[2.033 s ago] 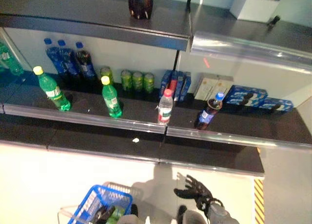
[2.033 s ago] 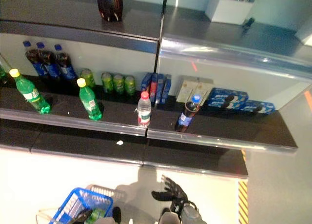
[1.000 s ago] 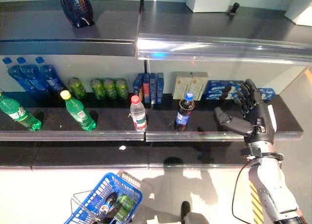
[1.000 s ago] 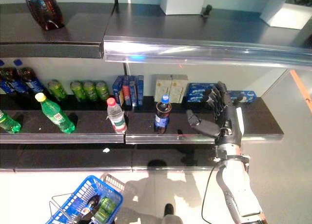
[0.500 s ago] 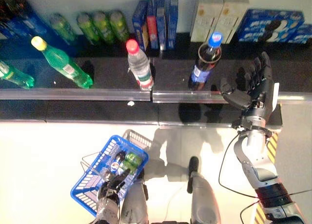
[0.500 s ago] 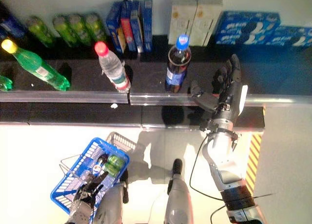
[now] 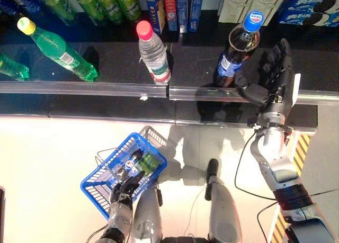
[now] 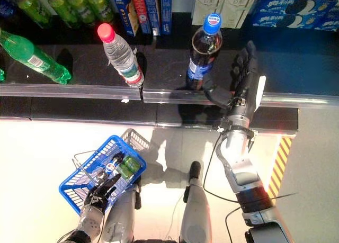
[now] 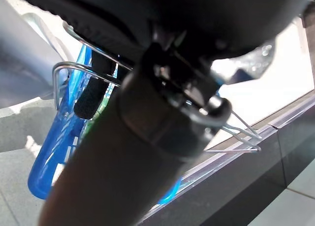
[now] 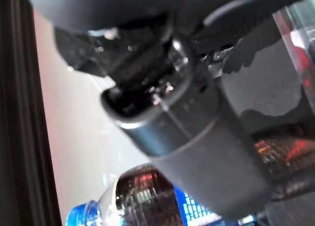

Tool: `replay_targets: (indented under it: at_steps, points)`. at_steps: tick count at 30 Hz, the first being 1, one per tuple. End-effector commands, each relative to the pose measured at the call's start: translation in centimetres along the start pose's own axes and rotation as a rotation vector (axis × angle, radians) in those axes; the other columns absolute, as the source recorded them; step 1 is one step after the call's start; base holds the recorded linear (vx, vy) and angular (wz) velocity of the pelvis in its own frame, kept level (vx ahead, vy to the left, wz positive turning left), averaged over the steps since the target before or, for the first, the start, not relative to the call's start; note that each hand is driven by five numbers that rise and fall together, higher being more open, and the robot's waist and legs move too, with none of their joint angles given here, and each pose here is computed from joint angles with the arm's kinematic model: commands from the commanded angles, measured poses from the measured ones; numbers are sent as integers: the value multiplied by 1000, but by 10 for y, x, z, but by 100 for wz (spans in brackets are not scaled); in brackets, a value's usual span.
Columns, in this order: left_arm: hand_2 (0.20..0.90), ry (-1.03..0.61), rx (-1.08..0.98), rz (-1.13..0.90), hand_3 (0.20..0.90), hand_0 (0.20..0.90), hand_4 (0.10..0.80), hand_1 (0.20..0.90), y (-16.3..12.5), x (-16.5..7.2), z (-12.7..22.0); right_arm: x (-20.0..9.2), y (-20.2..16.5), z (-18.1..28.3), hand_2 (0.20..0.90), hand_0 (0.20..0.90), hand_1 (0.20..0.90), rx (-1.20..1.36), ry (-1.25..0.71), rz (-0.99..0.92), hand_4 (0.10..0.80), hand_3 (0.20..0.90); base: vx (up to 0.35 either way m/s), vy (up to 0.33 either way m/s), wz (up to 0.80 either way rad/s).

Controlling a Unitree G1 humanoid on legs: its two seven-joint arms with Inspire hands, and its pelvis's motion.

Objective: Pick up the drink and place into the basket.

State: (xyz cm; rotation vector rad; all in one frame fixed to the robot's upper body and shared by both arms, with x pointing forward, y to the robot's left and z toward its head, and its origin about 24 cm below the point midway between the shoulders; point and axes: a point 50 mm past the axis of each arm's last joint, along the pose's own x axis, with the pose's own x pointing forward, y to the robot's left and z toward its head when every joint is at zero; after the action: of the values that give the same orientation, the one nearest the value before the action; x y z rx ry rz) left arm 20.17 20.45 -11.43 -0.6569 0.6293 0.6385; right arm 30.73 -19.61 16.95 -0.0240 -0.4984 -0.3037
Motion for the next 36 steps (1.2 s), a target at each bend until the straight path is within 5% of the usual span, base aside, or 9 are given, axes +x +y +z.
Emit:
replay_targets:
  at_steps: [1, 27, 28, 36]
  points:
    - [300, -110, 1, 90, 200, 300, 100, 300, 39, -6, 16, 16, 19, 57, 900, 900, 900, 80, -270, 63, 800, 900, 0, 0, 0]
    - [300, -106, 30, 33, 200, 300, 100, 300, 24, -3, 19, 51, 33, 62, 900, 900, 900, 147, -200, -33, 800, 900, 5, 1, 4]
    - [300, -102, 35, 28, 200, 300, 100, 300, 23, -3, 18, 57, 31, 64, 300, 300, 300, 139, -203, -68, 100, 200, 0, 0, 0]
    - [300, -97, 46, 18, 200, 300, 100, 300, 24, -4, 18, 73, 20, 76, 300, 300, 300, 128, -233, -147, 100, 200, 0, 0, 0]
